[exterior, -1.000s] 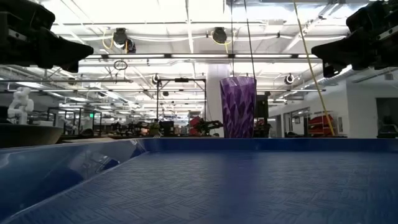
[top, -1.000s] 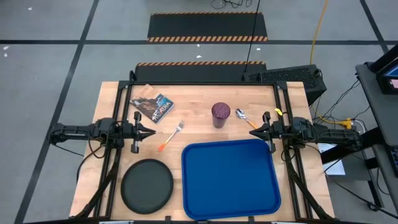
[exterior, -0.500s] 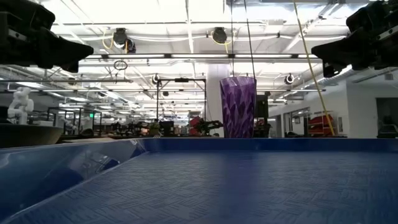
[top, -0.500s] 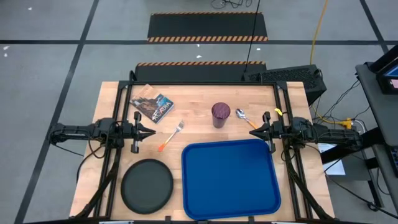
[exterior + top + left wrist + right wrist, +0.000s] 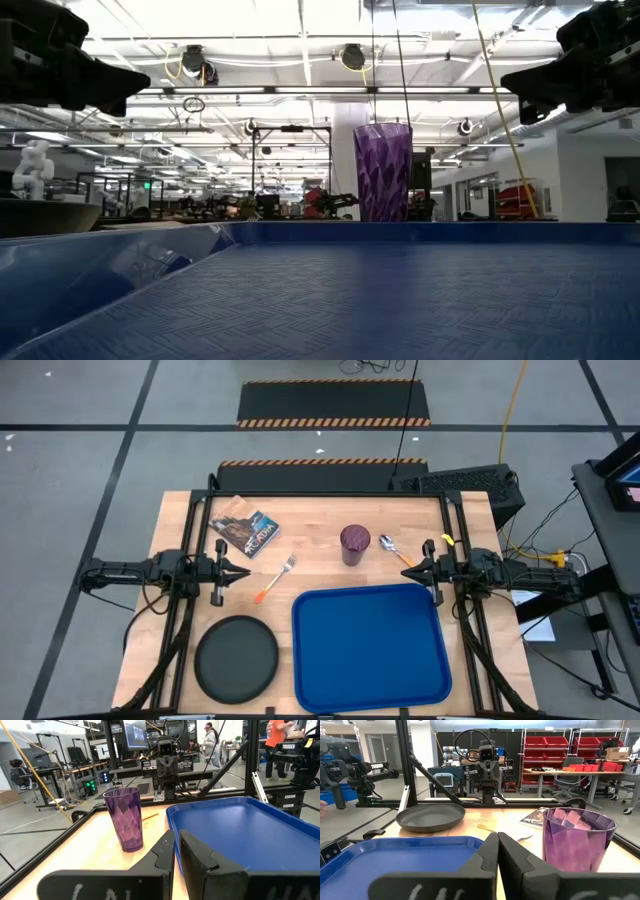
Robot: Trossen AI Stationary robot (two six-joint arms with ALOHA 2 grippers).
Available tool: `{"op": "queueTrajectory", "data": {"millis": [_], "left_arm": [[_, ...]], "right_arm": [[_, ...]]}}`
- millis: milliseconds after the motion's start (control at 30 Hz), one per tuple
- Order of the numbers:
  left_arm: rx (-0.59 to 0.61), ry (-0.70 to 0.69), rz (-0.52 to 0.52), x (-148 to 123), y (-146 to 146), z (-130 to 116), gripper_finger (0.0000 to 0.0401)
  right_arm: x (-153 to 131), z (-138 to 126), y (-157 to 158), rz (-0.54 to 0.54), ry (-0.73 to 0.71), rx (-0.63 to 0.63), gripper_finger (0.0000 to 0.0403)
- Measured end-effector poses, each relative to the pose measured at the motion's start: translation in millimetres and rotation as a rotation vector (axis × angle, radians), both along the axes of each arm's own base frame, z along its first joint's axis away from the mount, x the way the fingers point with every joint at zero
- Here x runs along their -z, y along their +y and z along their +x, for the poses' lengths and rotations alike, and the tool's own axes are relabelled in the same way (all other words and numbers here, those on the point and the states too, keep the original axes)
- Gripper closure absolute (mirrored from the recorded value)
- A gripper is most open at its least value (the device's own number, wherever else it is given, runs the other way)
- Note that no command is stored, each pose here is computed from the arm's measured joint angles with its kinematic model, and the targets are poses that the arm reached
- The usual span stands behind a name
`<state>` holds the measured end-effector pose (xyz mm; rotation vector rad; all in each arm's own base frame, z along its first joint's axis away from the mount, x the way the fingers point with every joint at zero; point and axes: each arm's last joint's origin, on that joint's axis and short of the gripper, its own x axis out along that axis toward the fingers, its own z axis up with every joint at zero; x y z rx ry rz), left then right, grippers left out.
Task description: Pick and place plate/cup/fork/spoon on tray
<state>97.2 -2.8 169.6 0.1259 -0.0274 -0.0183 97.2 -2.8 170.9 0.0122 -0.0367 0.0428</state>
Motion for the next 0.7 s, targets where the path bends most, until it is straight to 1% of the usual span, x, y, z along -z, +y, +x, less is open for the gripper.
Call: {"op": "queueTrajectory", "data": {"millis": [333, 600, 633, 700], "left_arm": [[0.0, 0.0, 0.0, 0.0, 0.0, 0.0, 0.037], [0.0, 0.0, 0.0, 0.0, 0.0, 0.0, 0.037], [0.001, 0.0, 0.0, 0.0, 0.0, 0.0, 0.037], [0.0, 0.0, 0.0, 0.0, 0.0, 0.0, 0.037]], "right_arm": [[-1.4, -0.1, 0.1, -0.001, -0.014, -0.003, 0.0403], [-5.5, -0.4, 0.1, -0.003, -0.056, -0.004, 0.0403], [-5.4, -0.4, 0.2, 0.007, -0.055, -0.004, 0.0403], [-5.4, -0.4, 0.1, 0.062, -0.053, -0.007, 0.0403]]}}
